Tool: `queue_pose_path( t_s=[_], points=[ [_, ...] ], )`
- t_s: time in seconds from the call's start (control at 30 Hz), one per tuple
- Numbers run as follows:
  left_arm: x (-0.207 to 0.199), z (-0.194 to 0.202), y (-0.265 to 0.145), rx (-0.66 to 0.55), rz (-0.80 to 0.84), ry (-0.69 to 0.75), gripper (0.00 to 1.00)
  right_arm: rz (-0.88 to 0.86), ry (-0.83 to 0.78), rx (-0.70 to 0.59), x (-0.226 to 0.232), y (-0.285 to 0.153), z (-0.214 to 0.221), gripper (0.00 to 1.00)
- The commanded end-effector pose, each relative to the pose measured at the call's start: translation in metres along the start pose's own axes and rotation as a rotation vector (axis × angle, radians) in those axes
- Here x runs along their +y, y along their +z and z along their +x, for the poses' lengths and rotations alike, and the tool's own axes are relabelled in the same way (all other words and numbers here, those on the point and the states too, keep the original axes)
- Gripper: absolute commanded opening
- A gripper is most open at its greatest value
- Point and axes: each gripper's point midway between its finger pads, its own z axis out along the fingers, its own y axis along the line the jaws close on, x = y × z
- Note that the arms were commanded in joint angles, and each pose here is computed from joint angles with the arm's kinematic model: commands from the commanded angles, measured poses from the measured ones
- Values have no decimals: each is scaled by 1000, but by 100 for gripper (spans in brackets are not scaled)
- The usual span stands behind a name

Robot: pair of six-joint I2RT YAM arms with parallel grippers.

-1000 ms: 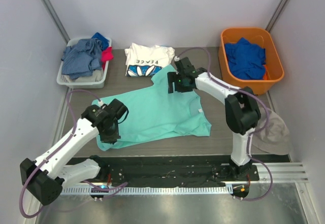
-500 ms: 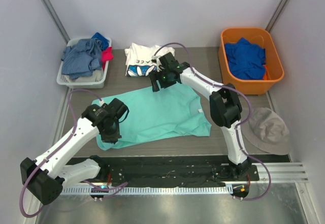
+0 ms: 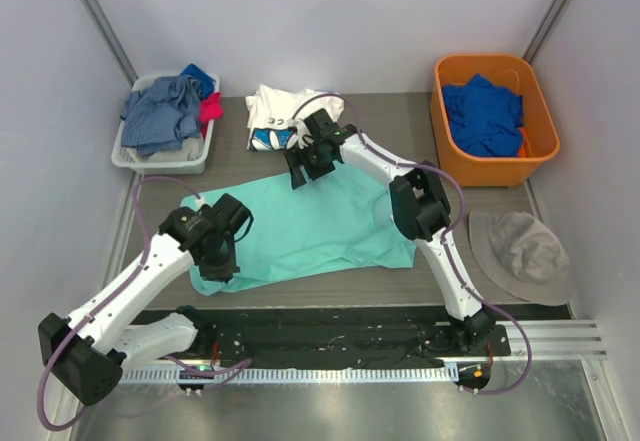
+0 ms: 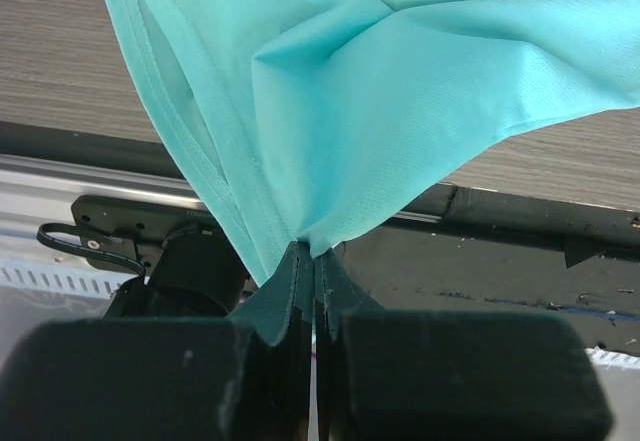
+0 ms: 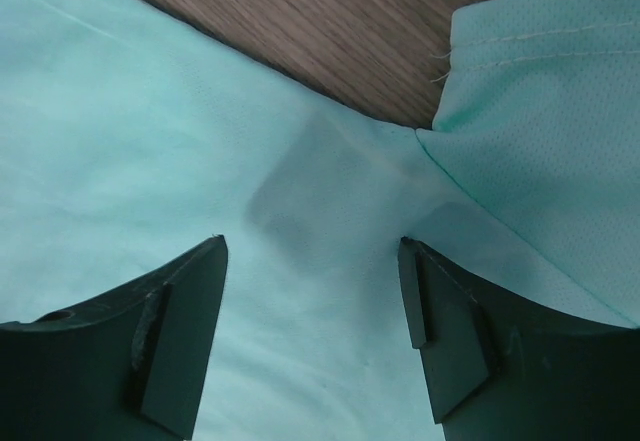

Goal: Fold and stack the t-shirts
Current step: Flatten the tshirt out

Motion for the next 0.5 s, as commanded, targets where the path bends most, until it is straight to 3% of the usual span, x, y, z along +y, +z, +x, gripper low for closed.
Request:
queue_pose_path(
  t_s=[0.0, 0.47],
  points=[
    [-7, -3, 3, -13, 35, 22, 0, 17, 41, 45, -12, 9, 12, 76],
    [-60, -70, 11, -34, 33, 136, 0, 136, 221, 18, -88, -11, 13, 77]
  ],
)
